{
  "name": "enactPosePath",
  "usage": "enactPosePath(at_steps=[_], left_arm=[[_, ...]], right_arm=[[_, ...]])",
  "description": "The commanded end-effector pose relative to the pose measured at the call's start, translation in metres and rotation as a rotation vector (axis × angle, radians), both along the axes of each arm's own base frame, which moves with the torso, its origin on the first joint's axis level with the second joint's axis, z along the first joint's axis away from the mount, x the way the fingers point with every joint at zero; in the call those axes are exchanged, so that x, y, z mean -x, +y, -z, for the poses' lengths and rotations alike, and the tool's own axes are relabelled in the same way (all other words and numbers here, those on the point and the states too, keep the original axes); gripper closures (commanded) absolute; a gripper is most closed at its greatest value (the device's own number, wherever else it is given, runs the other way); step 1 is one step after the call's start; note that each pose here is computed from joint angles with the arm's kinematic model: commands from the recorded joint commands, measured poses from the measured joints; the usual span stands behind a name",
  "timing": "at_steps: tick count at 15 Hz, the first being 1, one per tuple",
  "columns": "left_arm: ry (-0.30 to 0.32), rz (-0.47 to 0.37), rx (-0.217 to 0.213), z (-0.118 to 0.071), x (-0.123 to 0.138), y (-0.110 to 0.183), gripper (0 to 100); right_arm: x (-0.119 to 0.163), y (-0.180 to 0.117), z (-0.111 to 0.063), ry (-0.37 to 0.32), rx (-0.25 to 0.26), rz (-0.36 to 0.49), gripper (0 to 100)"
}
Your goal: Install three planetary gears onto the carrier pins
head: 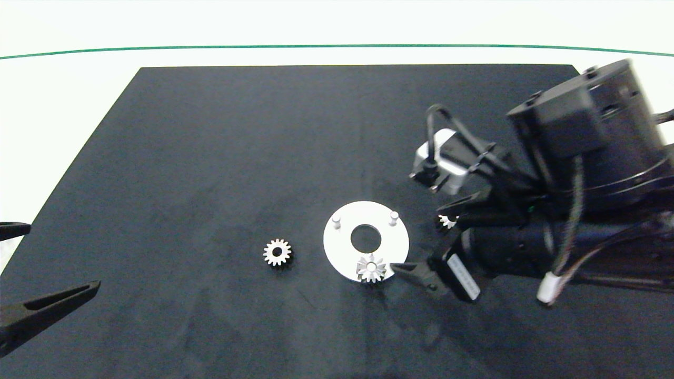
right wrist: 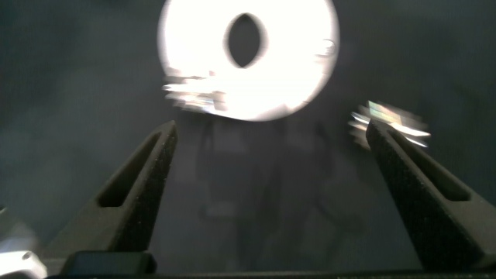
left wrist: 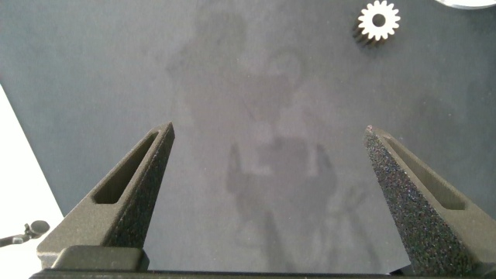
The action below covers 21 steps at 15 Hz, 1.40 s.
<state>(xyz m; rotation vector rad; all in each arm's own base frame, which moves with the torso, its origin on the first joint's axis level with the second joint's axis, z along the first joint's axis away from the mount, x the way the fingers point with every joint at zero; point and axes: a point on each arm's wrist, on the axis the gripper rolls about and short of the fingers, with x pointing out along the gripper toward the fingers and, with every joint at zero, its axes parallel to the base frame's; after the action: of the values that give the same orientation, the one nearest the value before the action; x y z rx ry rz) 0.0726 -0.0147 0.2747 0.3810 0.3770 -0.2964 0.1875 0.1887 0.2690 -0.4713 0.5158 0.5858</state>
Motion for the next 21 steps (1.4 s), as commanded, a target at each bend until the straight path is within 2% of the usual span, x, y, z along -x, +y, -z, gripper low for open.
enactPosePath(at_steps=[1, 3, 8, 14, 18, 21], left_arm=[[0.002, 0.001, -0.002, 0.001, 0.001, 0.0, 0], [0.002, 0.003, -0.002, 0.001, 0.001, 0.0, 0], [0.003, 0.001, -0.003, 0.001, 0.001, 0.0, 0], [0.005, 0.001, -0.003, 0.002, 0.001, 0.0, 0], [0.002, 0.001, -0.002, 0.001, 0.001, 0.0, 0], [0.0, 0.001, -0.002, 0.001, 0.002, 0.0, 0]], right_arm=[[-0.007, -0.048, -0.019, -0.037, -0.033, 0.155, 0], [-0.027, -0.053, -0.002, 0.019, 0.001, 0.206, 0], [-0.056, -0.065, 0.016, 0.085, 0.019, 0.266, 0], [-0.07, -0.063, 0.027, 0.142, -0.002, 0.223, 0], [-0.081, -0.057, 0.036, 0.164, 0.008, 0.223, 0], [-0.087, -0.053, 0.038, 0.145, 0.0, 0.218, 0]])
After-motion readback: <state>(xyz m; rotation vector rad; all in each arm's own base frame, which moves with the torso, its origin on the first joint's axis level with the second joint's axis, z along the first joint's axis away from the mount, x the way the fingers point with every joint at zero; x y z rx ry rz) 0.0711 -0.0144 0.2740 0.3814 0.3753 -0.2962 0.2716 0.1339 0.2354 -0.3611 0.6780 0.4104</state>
